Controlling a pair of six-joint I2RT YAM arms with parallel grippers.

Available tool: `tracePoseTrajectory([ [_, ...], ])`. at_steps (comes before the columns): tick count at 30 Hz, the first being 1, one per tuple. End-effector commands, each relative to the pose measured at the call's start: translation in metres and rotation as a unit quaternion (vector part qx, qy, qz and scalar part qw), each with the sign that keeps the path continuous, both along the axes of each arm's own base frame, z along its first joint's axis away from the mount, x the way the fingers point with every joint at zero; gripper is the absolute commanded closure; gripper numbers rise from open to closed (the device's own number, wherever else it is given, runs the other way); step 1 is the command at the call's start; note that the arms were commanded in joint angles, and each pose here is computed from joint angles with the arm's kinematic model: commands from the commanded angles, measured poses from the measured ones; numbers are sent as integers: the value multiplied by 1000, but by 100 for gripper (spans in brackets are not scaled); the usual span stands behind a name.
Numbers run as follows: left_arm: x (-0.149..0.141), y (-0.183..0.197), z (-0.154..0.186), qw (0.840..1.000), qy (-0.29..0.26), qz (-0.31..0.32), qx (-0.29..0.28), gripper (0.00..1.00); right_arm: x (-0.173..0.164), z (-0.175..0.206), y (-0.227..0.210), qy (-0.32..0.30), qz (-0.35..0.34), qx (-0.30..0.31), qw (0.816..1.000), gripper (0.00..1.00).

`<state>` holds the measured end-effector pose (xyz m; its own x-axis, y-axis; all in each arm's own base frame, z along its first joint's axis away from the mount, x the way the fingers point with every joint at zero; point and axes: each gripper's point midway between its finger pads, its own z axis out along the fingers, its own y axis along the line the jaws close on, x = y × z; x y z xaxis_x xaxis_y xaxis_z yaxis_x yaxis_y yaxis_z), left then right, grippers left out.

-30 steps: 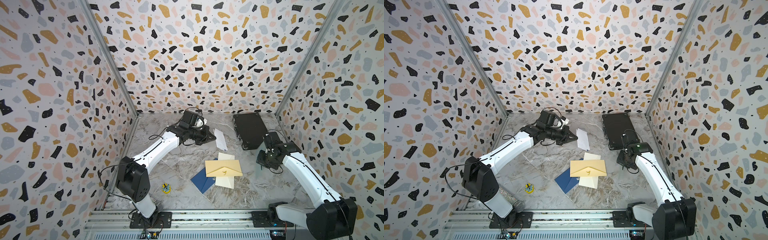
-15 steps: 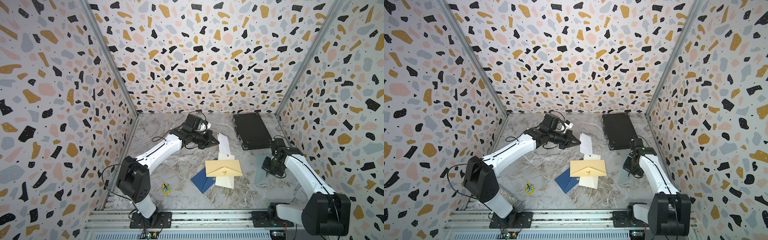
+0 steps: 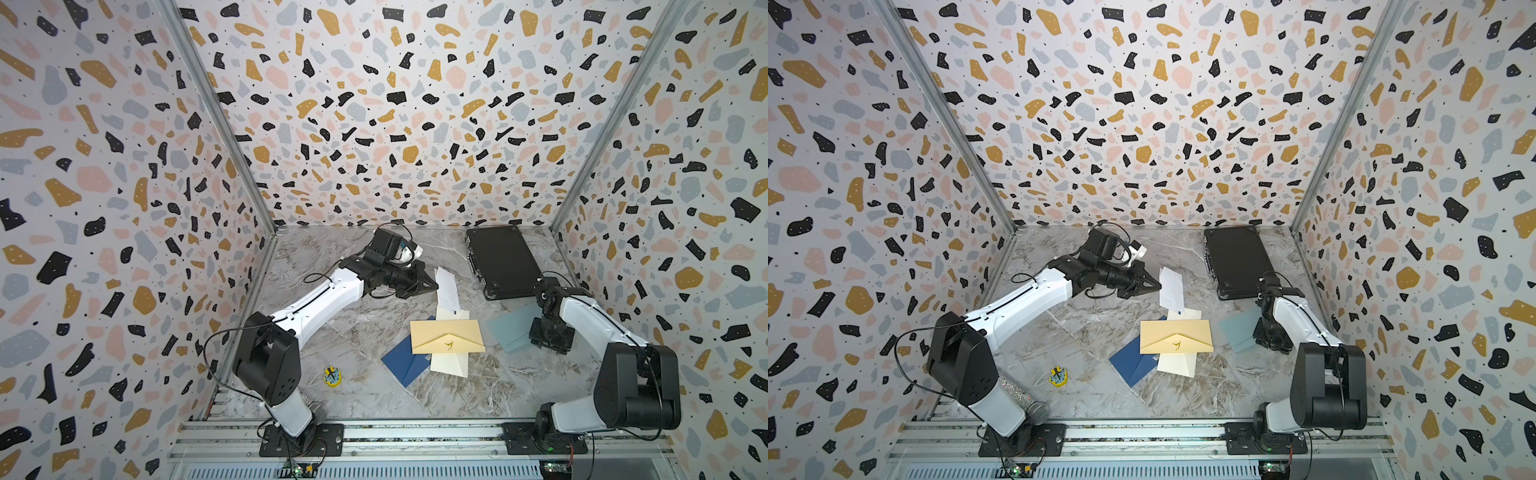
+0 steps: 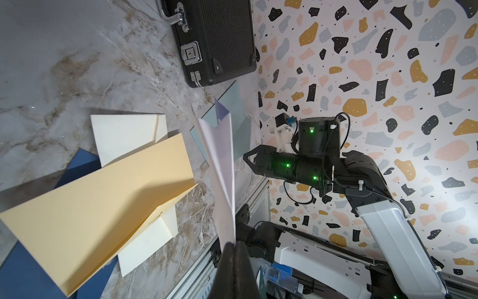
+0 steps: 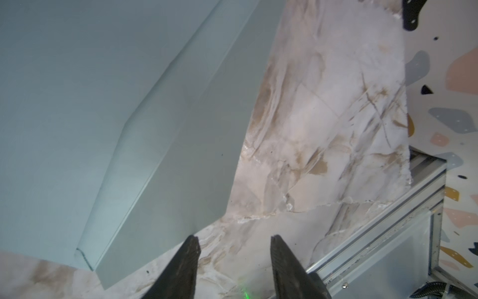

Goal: Take the letter paper out of the envelope
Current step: Place the envelope at the center of the board.

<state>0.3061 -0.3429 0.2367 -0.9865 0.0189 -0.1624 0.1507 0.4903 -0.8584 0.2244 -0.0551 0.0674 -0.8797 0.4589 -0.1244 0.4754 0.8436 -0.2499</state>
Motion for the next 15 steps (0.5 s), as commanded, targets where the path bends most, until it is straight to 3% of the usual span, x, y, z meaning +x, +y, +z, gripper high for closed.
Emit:
tracePoseTrajectory([
  [1, -3, 0, 18, 1000, -27, -10, -12, 100, 14, 31, -4, -53, -11, -9, 998, 52],
  [5, 1, 0, 23, 1000, -23, -6, -13, 100, 38, 75, 24, -161, -29, 71, 984, 50],
  [8, 9, -1, 30, 999, -9, 3, -31, 100, 58, 110, 62, -243, -38, 185, 952, 45],
  [10, 15, -2, 38, 999, 3, 13, -45, 100, 72, 128, 95, -277, -34, 285, 917, 42],
  [12, 21, -3, 46, 998, 9, 21, -63, 100, 84, 144, 133, -299, -28, 401, 866, 40],
  [15, 29, -6, 54, 996, 19, 29, -87, 100, 93, 164, 174, -313, -25, 508, 803, 38],
])
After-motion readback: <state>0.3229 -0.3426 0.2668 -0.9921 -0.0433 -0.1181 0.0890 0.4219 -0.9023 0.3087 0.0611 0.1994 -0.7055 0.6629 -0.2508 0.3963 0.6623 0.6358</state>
